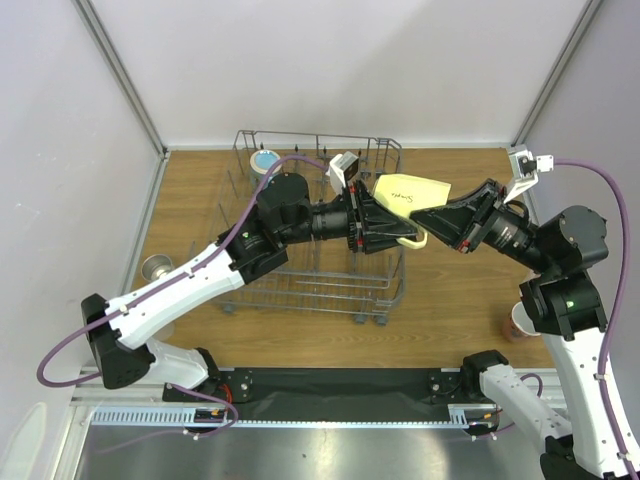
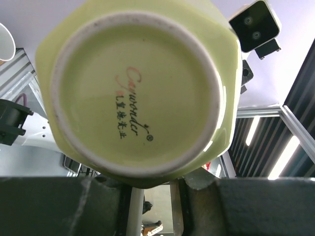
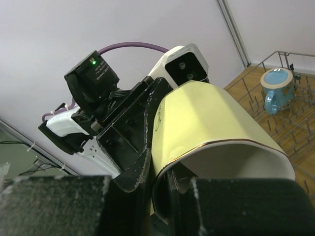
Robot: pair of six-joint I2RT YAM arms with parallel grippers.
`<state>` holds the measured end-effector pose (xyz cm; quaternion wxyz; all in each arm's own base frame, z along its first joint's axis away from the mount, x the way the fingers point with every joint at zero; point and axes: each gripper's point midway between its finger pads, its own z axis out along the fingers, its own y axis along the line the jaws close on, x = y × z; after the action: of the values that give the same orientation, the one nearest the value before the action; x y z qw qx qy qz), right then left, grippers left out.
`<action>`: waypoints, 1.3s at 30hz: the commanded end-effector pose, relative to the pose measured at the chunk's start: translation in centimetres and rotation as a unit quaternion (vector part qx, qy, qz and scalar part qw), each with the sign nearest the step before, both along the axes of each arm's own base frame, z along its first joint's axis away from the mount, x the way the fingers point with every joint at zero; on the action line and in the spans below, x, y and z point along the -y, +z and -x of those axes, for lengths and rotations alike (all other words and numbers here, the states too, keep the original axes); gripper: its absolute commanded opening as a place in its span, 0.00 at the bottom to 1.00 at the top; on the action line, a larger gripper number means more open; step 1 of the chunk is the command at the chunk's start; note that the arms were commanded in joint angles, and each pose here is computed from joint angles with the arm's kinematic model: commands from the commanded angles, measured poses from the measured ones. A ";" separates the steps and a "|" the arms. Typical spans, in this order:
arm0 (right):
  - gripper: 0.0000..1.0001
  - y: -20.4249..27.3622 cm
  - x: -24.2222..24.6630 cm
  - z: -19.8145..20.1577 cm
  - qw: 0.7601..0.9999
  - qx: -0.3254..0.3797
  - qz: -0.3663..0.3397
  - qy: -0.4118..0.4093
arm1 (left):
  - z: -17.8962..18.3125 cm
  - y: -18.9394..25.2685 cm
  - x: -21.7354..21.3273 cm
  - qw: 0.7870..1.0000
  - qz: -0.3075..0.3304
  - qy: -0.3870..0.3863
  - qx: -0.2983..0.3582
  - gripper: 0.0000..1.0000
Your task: Load the cups into the dish rack
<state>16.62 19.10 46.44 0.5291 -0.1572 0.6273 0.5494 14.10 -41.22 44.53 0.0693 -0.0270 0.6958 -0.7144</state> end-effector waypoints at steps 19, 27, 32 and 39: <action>0.00 3.8 -0.1 3.9 0.996 0.070 -0.024 0.042 | -1.8 1.0 0.2 0.999 0.004 0.036 0.040 0.27; 0.39 2.8 0.2 3.5 0.998 0.057 -0.008 0.020 | -2.4 1.3 -0.4 0.995 -0.015 0.057 0.085 0.00; 0.63 1.6 0.5 2.4 1.000 0.020 -0.001 -0.006 | -2.7 1.0 -1.2 0.989 -0.032 0.076 0.123 0.00; 0.74 1.2 0.6 2.0 1.000 0.000 -0.004 -0.016 | -3.5 1.2 -3.1 0.979 -0.068 0.111 0.160 0.00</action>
<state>15.81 18.90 44.94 0.5057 -0.1348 0.6582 0.5412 16.72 -40.79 40.62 0.1668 -0.0030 0.7522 -0.6374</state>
